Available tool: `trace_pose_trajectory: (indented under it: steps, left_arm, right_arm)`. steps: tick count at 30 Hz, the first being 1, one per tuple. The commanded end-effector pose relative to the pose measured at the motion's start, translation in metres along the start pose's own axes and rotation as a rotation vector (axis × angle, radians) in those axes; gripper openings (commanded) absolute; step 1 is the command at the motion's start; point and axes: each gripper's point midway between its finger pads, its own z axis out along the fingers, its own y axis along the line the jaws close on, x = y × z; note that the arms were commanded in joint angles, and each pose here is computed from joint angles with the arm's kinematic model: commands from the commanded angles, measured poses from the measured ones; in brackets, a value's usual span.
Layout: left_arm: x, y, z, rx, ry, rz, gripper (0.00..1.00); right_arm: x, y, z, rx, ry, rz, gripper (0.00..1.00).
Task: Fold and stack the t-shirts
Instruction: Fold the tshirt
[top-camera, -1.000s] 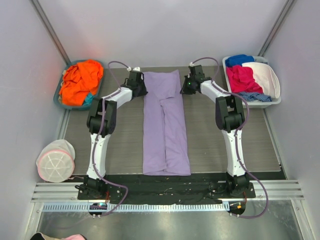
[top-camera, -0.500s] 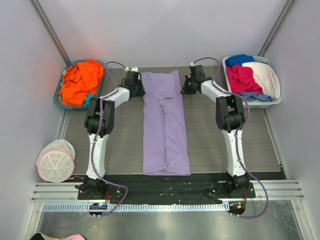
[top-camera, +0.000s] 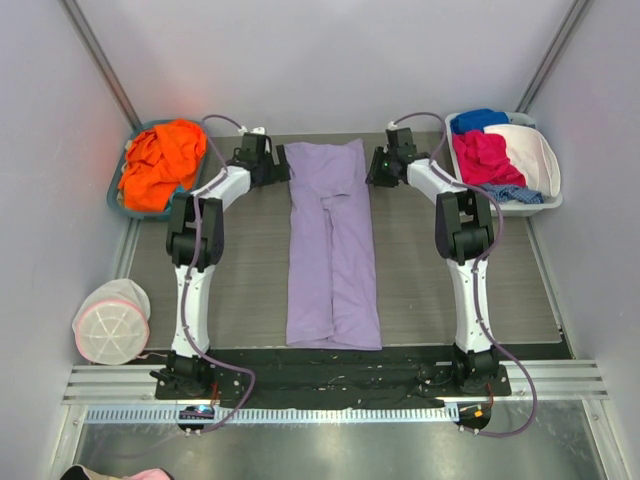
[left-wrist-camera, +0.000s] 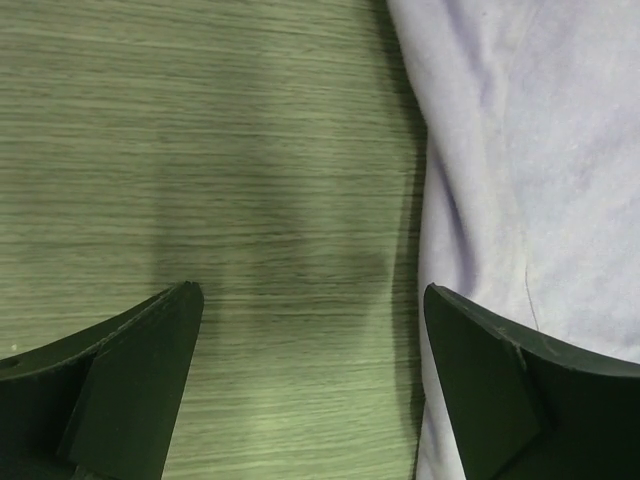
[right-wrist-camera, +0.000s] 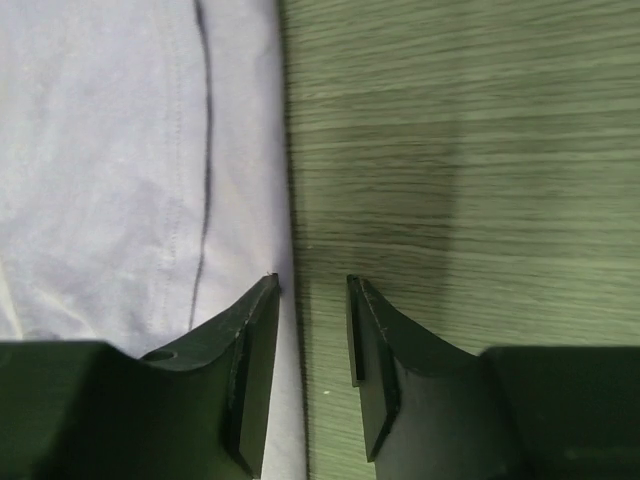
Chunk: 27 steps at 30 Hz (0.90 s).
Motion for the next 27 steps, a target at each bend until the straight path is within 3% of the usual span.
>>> trace_pose_trajectory:
  steps: [1, 6, 10, 11, 13, 14, 15, 16, 17, 18, 19, 21, 27]
  left_arm:
    - [-0.038, 0.000, -0.026, 0.005, -0.059, -0.008, 0.99]
    - [-0.067, -0.008, -0.077, 0.061, -0.108, -0.081, 1.00]
    - [-0.046, -0.015, -0.116, 0.111, -0.094, -0.184, 1.00]
    - [-0.011, -0.006, -0.116, 0.088, -0.029, -0.237, 0.99]
    - [-0.006, -0.017, -0.144, 0.125, -0.074, -0.256, 0.99]
    - [0.031, -0.008, -0.145, 0.091, -0.018, -0.271, 0.99]
    - [0.032, -0.021, -0.165, 0.117, -0.049, -0.260, 0.98]
    - [0.046, -0.021, -0.170, 0.109, -0.039, -0.258, 0.98]
    - [0.080, -0.014, -0.175, 0.091, 0.011, -0.262, 0.98]
    - [0.091, -0.020, -0.181, 0.093, 0.004, -0.275, 0.98]
    - [0.093, -0.025, -0.197, 0.114, -0.020, -0.281, 0.98]
    - [0.136, -0.028, -0.207, 0.114, 0.033, -0.273, 0.97]
    - [0.191, -0.024, -0.251, 0.128, 0.045, -0.259, 0.97]
  right_arm:
    - [0.001, -0.030, -0.020, 0.105, 0.029, 0.016, 0.42]
    - [-0.025, -0.016, -0.052, 0.082, -0.033, 0.016, 0.47]
    - [-0.009, -0.011, -0.074, 0.057, 0.008, 0.044, 0.47]
    - [-0.002, -0.007, -0.081, 0.040, 0.025, 0.055, 0.48]
    - [0.021, -0.007, -0.096, 0.021, 0.057, 0.086, 0.48]
    - [0.030, -0.007, -0.101, 0.015, 0.068, 0.097, 0.48]
    - [0.059, -0.017, -0.102, 0.029, 0.111, 0.117, 0.48]
    - [0.056, -0.010, -0.119, 0.009, 0.082, 0.134, 0.48]
    - [0.063, -0.009, -0.124, -0.007, 0.083, 0.141, 0.48]
    - [0.093, -0.015, -0.129, 0.000, 0.139, 0.155, 0.52]
    - [0.095, -0.010, -0.143, -0.014, 0.122, 0.151, 0.54]
    - [0.131, -0.015, -0.154, 0.003, 0.170, 0.156, 0.60]
    - [0.185, -0.005, -0.205, -0.008, 0.185, 0.166, 0.73]
